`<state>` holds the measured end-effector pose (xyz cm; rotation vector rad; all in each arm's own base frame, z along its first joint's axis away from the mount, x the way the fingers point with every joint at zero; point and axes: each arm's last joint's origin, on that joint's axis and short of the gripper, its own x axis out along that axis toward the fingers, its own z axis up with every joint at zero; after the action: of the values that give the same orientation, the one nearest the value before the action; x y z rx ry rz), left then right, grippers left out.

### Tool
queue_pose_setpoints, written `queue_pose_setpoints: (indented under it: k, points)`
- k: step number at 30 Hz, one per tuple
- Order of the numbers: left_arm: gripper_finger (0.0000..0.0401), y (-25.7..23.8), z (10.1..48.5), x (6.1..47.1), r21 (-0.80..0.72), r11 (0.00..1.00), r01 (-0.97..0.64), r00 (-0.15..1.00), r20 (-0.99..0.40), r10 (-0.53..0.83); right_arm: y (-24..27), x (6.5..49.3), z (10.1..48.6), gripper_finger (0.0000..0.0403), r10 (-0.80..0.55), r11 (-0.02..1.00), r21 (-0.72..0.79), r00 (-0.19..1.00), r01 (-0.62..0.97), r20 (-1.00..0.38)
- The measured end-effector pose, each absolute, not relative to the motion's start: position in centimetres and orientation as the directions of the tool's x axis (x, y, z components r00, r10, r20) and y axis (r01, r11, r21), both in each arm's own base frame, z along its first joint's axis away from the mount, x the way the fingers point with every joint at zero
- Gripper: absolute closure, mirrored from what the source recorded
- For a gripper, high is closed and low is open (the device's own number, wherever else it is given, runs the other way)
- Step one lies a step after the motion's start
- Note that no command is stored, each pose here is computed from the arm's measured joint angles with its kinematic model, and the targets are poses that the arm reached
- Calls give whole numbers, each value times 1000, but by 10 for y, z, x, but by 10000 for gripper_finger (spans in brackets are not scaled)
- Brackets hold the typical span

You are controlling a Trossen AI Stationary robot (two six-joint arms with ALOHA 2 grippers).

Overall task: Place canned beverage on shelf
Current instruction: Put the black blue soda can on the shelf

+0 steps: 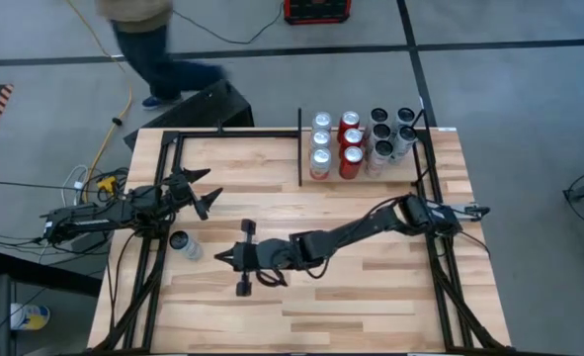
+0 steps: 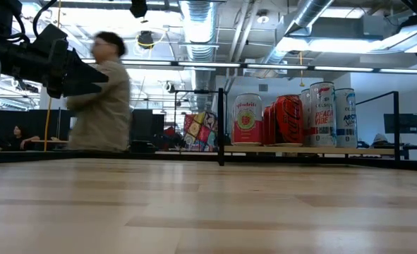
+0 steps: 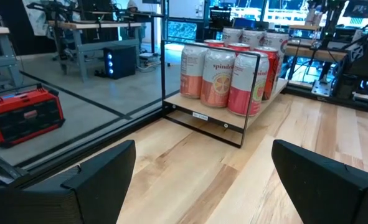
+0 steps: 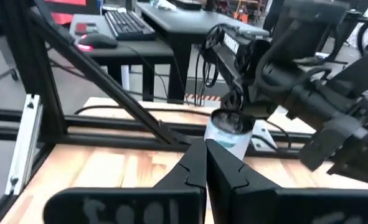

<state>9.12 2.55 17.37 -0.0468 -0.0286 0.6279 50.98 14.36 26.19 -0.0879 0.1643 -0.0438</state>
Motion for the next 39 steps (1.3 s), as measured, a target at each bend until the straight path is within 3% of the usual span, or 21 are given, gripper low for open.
queue_pose_setpoints:
  k: [17, 23, 30, 34, 39]
  points:
    - [40, 26, 174, 91, -60, 808, -586, 809, 24, 588, 146, 509, 261, 378, -43, 995, -93, 984, 27, -171]
    - [40, 25, 176, 91, -278, 784, -555, 809, 38, 587, 141, 510, 261, 378, -52, 996, -85, 985, 38, -166]
    - [40, 28, 174, 89, -445, 672, -592, 744, 17, 668, 140, 511, 261, 378, -54, 995, -89, 985, 39, -166]
    - [40, 23, 183, 90, -381, 789, -482, 850, 13, 526, 139, 511, 261, 378, -56, 995, -93, 984, 40, -167]
    - [40, 19, 221, 80, -300, 843, -447, 894, -113, 434, 136, 512, 261, 378, -62, 992, -119, 984, 43, -168]
